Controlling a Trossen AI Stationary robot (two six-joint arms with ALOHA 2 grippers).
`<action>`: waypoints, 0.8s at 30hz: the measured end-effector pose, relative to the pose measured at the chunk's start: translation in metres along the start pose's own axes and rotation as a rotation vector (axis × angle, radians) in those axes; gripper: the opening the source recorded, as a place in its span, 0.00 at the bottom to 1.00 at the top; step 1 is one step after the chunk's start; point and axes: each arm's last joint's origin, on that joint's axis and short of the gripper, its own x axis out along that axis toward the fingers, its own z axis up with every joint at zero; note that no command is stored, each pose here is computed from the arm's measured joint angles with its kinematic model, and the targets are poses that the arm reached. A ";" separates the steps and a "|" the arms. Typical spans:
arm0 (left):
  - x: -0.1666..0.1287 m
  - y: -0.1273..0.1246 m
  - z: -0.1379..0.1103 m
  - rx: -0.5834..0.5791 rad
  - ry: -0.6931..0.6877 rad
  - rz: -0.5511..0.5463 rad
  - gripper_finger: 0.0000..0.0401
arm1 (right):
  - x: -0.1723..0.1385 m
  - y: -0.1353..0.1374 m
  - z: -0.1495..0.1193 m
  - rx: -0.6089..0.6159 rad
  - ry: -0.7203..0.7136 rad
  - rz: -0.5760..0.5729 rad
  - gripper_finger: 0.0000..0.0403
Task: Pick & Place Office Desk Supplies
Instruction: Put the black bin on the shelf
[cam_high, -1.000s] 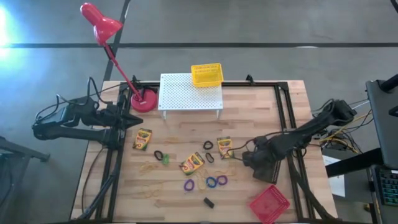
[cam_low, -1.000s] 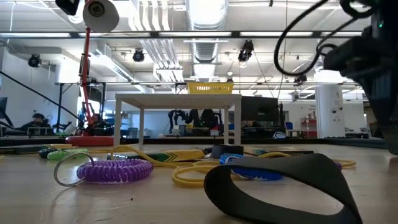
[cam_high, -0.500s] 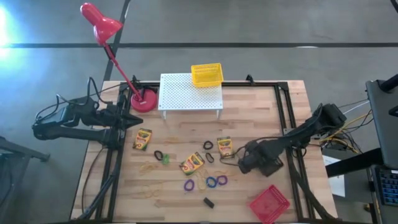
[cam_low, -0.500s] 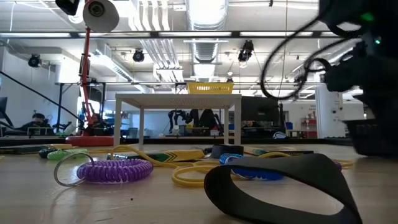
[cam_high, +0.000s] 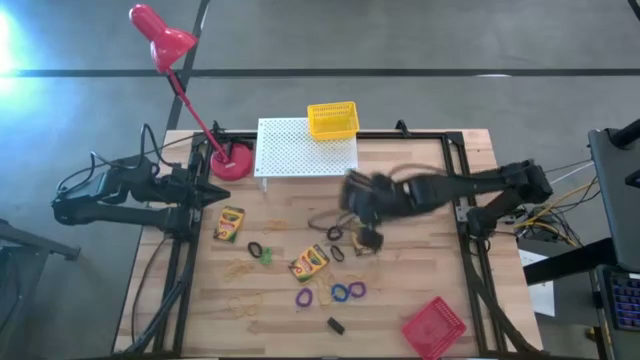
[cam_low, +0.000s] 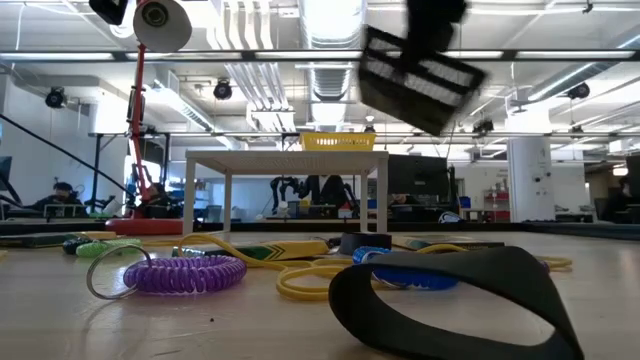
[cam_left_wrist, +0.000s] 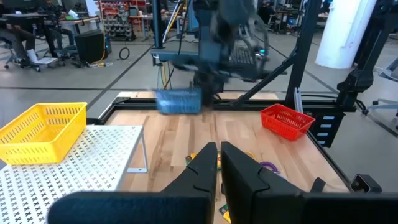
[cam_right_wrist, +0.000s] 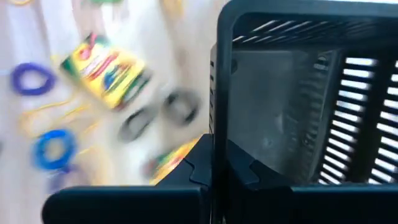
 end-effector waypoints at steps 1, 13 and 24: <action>0.000 0.000 0.000 0.000 0.000 0.001 0.07 | 0.000 -0.007 0.012 -0.073 -0.029 -0.010 0.02; 0.000 0.000 0.000 0.000 0.000 0.000 0.07 | 0.065 -0.064 0.088 -0.397 0.033 -0.063 0.02; 0.000 0.000 0.000 0.003 0.000 0.000 0.07 | 0.103 -0.082 0.104 -0.295 0.276 -0.076 0.06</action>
